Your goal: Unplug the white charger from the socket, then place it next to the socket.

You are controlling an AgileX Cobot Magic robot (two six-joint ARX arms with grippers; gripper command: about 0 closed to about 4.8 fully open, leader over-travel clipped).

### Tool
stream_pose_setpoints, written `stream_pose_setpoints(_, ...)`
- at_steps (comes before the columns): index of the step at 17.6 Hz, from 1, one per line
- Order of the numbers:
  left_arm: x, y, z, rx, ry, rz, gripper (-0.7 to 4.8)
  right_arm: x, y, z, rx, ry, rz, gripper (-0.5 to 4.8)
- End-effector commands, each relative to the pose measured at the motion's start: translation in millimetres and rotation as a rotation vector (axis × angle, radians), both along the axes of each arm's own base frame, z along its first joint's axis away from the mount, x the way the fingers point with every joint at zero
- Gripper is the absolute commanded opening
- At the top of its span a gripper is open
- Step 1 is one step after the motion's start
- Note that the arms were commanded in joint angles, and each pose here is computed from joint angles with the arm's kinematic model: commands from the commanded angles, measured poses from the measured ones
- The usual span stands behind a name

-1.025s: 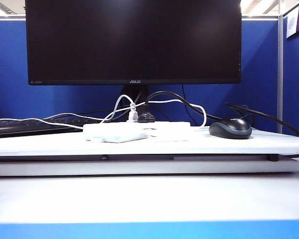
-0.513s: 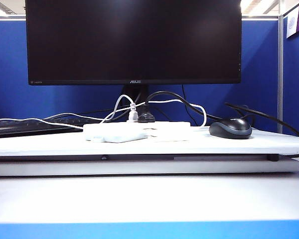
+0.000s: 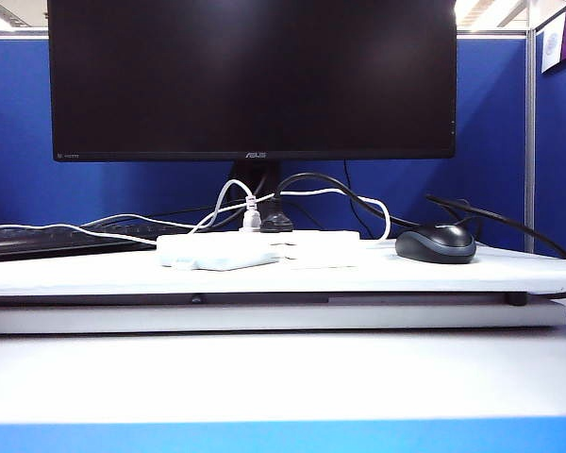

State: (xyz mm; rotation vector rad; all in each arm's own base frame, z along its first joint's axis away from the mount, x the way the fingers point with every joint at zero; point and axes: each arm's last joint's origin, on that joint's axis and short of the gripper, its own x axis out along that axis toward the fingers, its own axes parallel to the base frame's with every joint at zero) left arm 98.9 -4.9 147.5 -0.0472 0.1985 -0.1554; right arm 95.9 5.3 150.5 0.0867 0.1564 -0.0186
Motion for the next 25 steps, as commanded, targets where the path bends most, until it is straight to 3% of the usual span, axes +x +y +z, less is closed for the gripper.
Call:
stream_pose_setpoints(1, -3.1, 10.6, 4.5, 0.002, -0.06, 0.114, -0.05, 0.1, -0.1, -1.3, 0.003, 0.003, -0.002, -0.06)
stream_pose_setpoints(7, -3.1, 11.3, 3.3, 0.002, -0.047, 0.122, -0.05, 0.0, 0.5, -1.7, 0.006, 0.007, 0.018, -0.06)
stream_pose_setpoints(15, -3.9, -9.1, 3.4, -0.004, -0.047, -0.098, -0.05, 0.1, 0.3, -1.1, 0.006, 0.001, 0.013, -0.06)
stream_pose_setpoints(25, -4.0, -9.6, 3.4, -0.005, -0.047, -0.103, -0.05, 0.1, 0.4, -0.9, 0.006, 0.0, 0.013, -0.06)
